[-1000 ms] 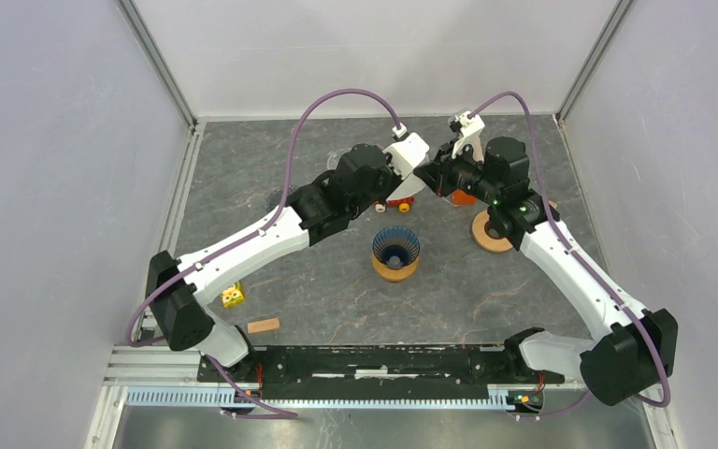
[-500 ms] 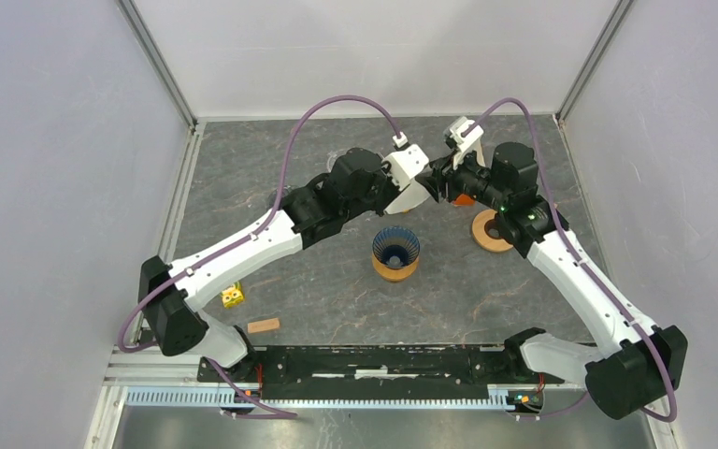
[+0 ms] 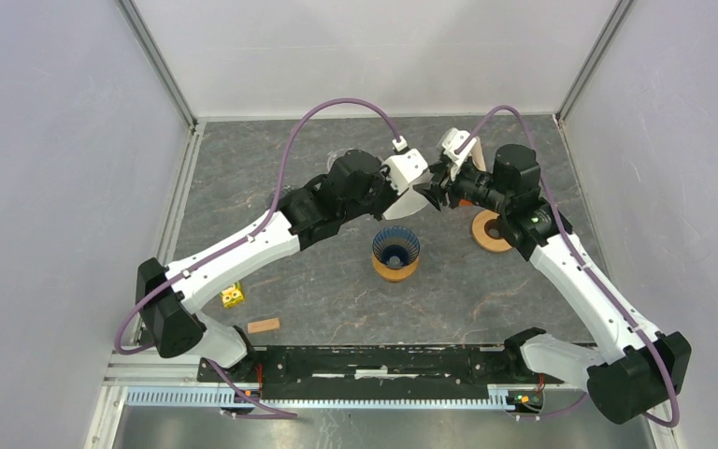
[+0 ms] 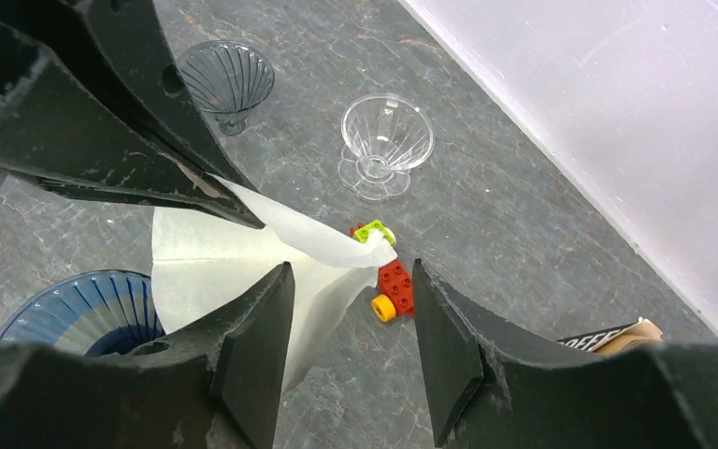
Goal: Place the coffee filter in the dripper
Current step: Place the coffee filter in the coffee dripper.
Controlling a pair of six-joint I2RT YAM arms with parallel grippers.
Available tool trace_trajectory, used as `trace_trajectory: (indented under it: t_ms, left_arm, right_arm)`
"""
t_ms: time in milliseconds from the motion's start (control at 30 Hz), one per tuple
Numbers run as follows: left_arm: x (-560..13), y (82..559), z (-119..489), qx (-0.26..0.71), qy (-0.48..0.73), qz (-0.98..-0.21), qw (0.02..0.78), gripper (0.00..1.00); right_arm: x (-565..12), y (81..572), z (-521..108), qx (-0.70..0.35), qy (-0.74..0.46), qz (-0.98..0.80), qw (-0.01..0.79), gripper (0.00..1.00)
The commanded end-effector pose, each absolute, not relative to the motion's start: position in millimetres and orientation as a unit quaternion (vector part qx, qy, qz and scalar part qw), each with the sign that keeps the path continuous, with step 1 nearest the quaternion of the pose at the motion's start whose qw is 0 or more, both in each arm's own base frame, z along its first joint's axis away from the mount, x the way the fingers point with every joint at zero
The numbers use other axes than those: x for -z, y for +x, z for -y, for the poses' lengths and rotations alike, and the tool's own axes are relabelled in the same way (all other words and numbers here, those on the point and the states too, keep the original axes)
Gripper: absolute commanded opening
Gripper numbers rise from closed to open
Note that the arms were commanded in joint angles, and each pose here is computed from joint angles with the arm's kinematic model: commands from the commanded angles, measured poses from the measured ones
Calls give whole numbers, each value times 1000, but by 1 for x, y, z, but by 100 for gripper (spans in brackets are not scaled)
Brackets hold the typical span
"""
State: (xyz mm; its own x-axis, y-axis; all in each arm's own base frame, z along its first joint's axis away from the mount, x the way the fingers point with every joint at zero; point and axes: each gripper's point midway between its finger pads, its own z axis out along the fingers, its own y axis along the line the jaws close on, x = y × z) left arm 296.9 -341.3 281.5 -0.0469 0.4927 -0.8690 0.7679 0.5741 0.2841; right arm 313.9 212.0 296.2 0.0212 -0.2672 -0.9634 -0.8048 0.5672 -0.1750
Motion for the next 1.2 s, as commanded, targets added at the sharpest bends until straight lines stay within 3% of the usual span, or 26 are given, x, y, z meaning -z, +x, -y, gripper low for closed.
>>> trace_trajectory:
  t_ms: [0,267,667,967,1167]
  left_arm:
    - [-296,289,341,140,460,-690,542,2]
    - [-296,288,341,141,462,-689,541,2]
    - [-295,288,339,136,465,-687,541,2]
    - [-294,284,337,136,477,-680,540,2]
    - [-292,279,338,140,491,-674,533,2]
  right_arm:
    - [-328,309,-213,-217,-431,-617,622,56]
    - [-329,303,-216,-215,-461,-599,619,55]
    - [-333,302,-219,-218,-470,-587,623,30]
    - [-346,307,-213,-208,-447,-599,631,53]
    - [-346,307,-213,-199,-460,-595,629,59]
